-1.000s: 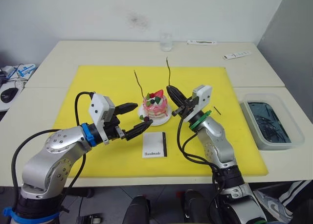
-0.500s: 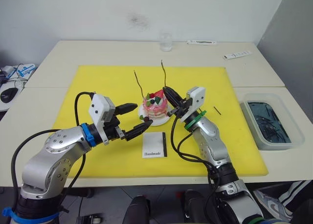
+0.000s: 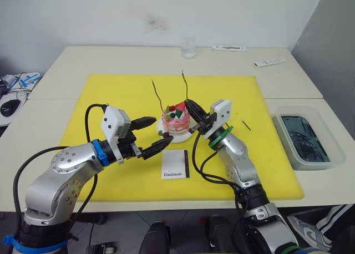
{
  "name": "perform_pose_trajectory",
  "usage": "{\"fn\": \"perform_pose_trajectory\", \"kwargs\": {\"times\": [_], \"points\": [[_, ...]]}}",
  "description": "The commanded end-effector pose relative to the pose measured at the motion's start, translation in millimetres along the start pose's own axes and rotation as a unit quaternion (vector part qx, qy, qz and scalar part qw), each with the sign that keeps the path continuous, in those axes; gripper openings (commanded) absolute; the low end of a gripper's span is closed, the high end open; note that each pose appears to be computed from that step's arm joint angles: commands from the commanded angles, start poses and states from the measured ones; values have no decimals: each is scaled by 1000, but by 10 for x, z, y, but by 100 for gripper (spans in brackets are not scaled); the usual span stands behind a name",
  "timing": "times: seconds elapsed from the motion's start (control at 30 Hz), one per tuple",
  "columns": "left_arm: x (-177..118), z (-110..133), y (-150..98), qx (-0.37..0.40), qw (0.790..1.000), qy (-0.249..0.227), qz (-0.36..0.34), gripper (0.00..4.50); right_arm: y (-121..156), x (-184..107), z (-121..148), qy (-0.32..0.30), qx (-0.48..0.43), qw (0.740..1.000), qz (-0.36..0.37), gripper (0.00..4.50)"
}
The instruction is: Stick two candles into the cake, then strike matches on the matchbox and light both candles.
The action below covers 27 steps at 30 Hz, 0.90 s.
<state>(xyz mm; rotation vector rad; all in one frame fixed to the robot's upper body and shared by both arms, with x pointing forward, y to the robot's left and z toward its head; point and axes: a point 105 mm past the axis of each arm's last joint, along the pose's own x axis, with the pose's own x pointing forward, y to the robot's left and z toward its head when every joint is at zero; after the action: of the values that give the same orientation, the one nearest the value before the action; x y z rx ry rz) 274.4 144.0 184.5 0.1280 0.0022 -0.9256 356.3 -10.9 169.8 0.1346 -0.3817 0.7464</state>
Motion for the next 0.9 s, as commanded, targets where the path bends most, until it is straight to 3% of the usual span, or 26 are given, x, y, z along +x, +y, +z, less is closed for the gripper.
{"fn": "perform_pose_trajectory", "kwargs": {"times": [0.03,0.53,0.9], "points": [[9,88,-6,13,1000,-16,-5,450,39,14,28,-14,-6,1000,3,2],[15,92,-18,13,1000,-17,-9,450,92,-56,-81,-6,-6,1000,-2,2],[30,76,-34,13,1000,-15,-12,450,100,-146,-304,31,7,999,-8,2]]}}
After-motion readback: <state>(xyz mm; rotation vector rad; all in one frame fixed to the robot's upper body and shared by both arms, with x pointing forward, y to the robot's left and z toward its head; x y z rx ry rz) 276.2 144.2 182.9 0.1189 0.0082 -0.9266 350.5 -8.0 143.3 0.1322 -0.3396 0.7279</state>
